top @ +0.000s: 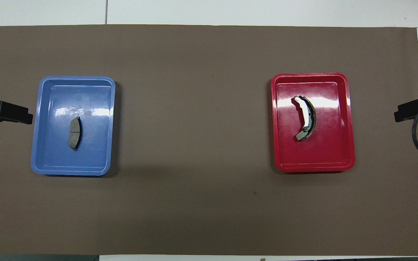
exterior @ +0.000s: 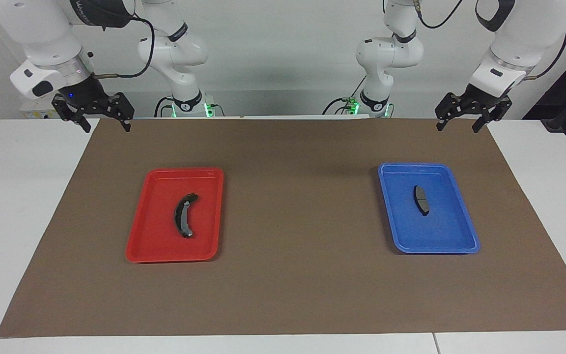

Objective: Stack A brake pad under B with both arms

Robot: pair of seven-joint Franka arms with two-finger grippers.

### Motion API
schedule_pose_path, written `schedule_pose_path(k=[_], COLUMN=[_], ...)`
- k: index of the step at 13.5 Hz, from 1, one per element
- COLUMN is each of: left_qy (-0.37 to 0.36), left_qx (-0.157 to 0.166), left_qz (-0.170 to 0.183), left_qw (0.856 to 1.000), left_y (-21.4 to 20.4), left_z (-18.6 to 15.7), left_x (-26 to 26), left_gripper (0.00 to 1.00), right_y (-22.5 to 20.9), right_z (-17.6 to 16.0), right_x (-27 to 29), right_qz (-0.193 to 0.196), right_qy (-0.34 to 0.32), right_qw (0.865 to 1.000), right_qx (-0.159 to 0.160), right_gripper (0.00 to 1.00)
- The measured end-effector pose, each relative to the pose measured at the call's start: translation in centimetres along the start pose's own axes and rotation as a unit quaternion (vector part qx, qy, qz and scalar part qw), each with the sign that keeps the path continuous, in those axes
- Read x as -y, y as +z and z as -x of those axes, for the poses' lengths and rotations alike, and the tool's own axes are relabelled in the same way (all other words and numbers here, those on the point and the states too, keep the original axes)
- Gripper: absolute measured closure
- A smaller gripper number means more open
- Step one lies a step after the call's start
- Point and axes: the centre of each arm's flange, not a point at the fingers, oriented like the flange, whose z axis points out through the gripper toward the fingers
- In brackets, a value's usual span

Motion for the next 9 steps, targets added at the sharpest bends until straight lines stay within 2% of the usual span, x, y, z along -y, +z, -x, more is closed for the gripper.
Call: schedule_pose_path(k=[9], left_qy=[0.001], left_qx=[-0.002], left_qz=[0.0], left_qw=[1.0], left_y=[-0.23], left_z=[0.0], left_x=[-0.1], left_gripper=[0.0], right_y=[-0.09], right_z=[-0.16], right_x=[0.05], right_qz=[0.0], right_qy=[-0.001], right_qw=[1.0], right_qx=[-0.007], right_gripper=[0.0])
